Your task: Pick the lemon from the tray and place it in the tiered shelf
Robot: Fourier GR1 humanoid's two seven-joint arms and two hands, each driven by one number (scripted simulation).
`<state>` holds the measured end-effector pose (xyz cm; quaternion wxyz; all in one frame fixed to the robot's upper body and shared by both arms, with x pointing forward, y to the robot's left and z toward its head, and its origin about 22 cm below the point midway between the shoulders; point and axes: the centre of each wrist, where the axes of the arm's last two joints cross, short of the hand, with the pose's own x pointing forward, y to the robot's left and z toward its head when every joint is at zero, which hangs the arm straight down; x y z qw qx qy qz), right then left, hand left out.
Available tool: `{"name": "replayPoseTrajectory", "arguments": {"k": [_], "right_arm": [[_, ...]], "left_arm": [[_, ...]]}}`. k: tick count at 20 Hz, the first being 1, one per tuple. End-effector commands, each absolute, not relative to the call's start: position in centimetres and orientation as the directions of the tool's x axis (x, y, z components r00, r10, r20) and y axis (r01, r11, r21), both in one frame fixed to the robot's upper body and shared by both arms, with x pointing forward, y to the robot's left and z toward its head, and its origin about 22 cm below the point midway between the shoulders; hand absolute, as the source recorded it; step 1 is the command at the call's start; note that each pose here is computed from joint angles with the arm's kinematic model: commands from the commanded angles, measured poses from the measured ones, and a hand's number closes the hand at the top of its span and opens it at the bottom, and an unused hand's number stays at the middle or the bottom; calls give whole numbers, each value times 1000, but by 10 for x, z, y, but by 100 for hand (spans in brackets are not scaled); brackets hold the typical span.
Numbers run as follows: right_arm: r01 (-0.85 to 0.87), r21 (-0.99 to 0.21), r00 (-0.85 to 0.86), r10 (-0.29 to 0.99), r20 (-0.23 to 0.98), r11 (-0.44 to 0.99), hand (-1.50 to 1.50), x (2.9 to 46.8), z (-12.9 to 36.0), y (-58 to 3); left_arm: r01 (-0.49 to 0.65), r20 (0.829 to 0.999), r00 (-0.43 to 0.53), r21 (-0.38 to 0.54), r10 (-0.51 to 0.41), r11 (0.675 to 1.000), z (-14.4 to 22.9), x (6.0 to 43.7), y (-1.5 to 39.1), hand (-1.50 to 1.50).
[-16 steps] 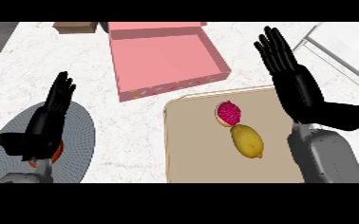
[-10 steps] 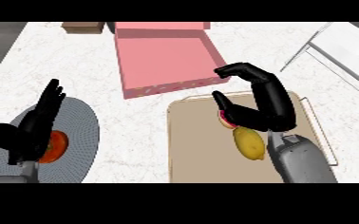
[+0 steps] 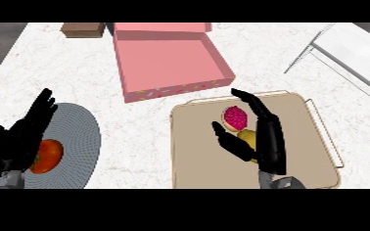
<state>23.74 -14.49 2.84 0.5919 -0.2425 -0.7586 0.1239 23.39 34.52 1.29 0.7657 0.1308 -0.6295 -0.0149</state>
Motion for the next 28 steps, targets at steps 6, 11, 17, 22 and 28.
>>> {"name": "replayPoseTrajectory", "arguments": {"k": [6,11,17,22,28], "right_arm": [[291,-784,66,807,587,547,-150,192,35,-137],[154,-923,251,890,382,353,-150,190,63,-130],[-197,-974,285,957,53,113,-150,178,74,-112],[-292,-956,283,956,-76,11,-150,183,102,-89],[-350,-936,288,948,-134,-26,-150,212,102,-107]], "left_arm": [[-154,948,265,221,-175,963,-6,225,349,0],[-139,950,253,223,-183,965,1,229,343,0],[-113,955,240,206,-174,972,4,231,342,0],[-126,954,232,224,-191,966,-4,229,357,0],[-113,959,219,210,-182,971,12,240,349,0]]}}
